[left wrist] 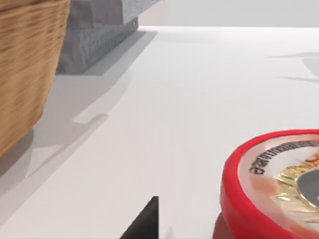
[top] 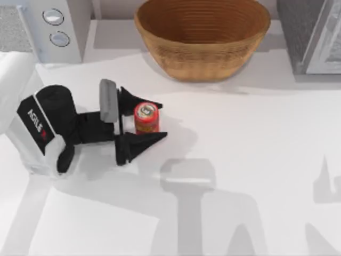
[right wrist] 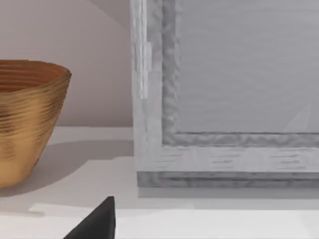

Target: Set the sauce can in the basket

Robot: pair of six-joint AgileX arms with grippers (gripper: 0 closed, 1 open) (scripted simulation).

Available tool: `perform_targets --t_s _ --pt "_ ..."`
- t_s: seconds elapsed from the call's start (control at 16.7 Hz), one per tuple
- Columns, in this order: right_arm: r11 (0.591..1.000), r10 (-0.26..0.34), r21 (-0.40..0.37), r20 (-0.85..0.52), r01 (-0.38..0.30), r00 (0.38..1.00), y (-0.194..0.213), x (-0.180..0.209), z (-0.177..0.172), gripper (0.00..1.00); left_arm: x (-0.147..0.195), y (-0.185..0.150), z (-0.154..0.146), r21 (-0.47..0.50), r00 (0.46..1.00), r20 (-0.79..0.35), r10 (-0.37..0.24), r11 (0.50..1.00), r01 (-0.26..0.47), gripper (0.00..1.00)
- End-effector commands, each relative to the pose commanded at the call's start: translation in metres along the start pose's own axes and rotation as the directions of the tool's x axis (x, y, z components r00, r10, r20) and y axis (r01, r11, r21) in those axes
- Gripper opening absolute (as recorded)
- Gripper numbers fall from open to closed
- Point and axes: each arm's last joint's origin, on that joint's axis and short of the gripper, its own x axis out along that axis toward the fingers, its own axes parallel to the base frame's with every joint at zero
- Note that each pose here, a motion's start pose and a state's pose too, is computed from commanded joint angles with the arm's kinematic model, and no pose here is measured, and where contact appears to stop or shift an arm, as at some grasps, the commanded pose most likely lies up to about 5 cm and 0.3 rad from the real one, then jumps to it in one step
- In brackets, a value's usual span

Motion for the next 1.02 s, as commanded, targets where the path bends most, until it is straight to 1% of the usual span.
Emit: perform_targets --t_s 0.42,0.48,1.02 --pt "1.0 0.0 0.0 0.0 0.0 1.0 0.0 0.0 0.0 1.0 0.0 0.0 0.0 0.0 1.0 0.0 0.0 1.0 0.0 0.02" --pt "1.0 0.0 0.0 0.0 0.0 1.0 0.0 0.0 0.0 1.0 0.0 0.0 0.0 0.0 1.0 0.0 0.0 1.0 0.0 0.0" --pt "1.0 0.0 0.0 0.0 0.0 1.0 0.0 0.0 0.0 1.0 -0.0014 0.0 0.0006 0.0 1.0 -0.001 0.001 1.0 -0.001 0.0"
